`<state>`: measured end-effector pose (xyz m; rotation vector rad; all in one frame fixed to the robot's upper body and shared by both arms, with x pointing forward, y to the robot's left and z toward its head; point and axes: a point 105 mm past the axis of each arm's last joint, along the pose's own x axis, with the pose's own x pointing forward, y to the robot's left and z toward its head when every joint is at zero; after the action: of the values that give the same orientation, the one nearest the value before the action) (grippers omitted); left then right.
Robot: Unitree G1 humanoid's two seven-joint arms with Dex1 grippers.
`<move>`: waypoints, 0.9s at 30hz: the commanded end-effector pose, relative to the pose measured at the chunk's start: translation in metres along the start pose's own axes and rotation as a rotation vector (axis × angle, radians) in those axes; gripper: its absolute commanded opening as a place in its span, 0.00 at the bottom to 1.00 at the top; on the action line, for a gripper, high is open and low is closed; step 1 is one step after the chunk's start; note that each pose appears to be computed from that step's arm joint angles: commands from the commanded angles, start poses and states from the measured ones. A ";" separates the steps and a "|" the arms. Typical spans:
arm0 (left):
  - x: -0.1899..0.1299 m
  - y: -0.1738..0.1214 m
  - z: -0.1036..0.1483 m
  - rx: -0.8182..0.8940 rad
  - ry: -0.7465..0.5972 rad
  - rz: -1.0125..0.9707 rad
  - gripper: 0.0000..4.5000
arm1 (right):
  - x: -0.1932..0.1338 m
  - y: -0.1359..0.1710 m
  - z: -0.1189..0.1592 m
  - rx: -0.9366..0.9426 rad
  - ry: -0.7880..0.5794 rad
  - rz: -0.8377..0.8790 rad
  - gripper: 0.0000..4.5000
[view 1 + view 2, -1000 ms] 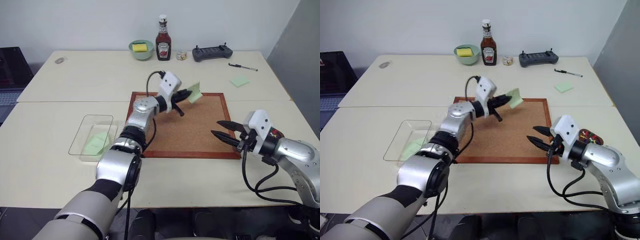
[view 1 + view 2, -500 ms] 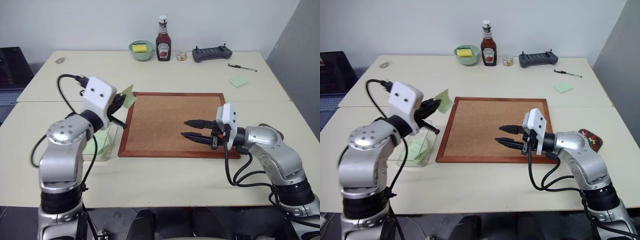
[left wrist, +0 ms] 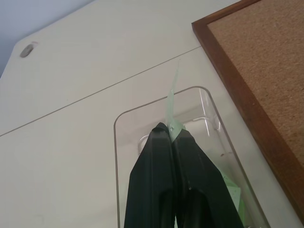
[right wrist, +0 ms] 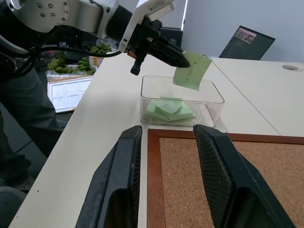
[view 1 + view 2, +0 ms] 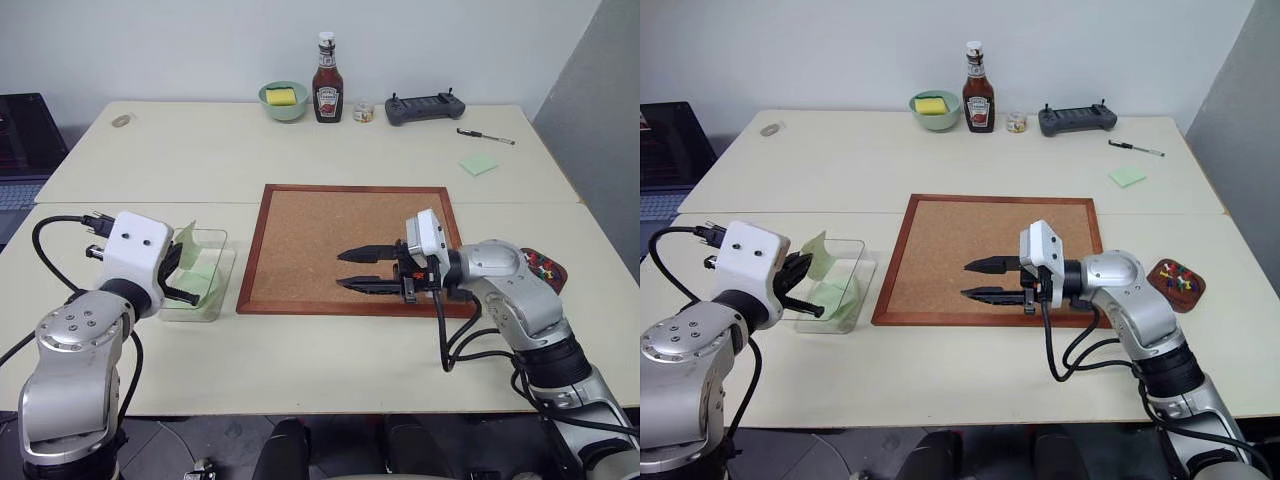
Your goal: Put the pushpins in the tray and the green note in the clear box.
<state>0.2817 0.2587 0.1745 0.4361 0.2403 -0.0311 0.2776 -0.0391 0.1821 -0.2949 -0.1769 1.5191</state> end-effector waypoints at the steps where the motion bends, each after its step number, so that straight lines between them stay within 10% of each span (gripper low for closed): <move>1: -0.005 0.014 0.005 -0.001 -0.028 0.086 0.09 | 0.001 -0.003 0.009 -0.063 0.000 0.008 0.41; 19: -0.014 0.021 0.039 -0.071 -0.221 0.162 0.81 | 0.002 -0.008 0.013 -0.057 -0.014 0.010 0.41; 27: -0.009 -0.024 0.070 -0.110 -0.388 -0.019 0.81 | -0.025 -0.029 0.010 0.038 -0.072 -0.285 0.41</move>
<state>0.2906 0.2296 0.2185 0.3091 -0.0558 -0.0423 0.2989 -0.0582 0.1902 -0.1938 -0.1726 1.3303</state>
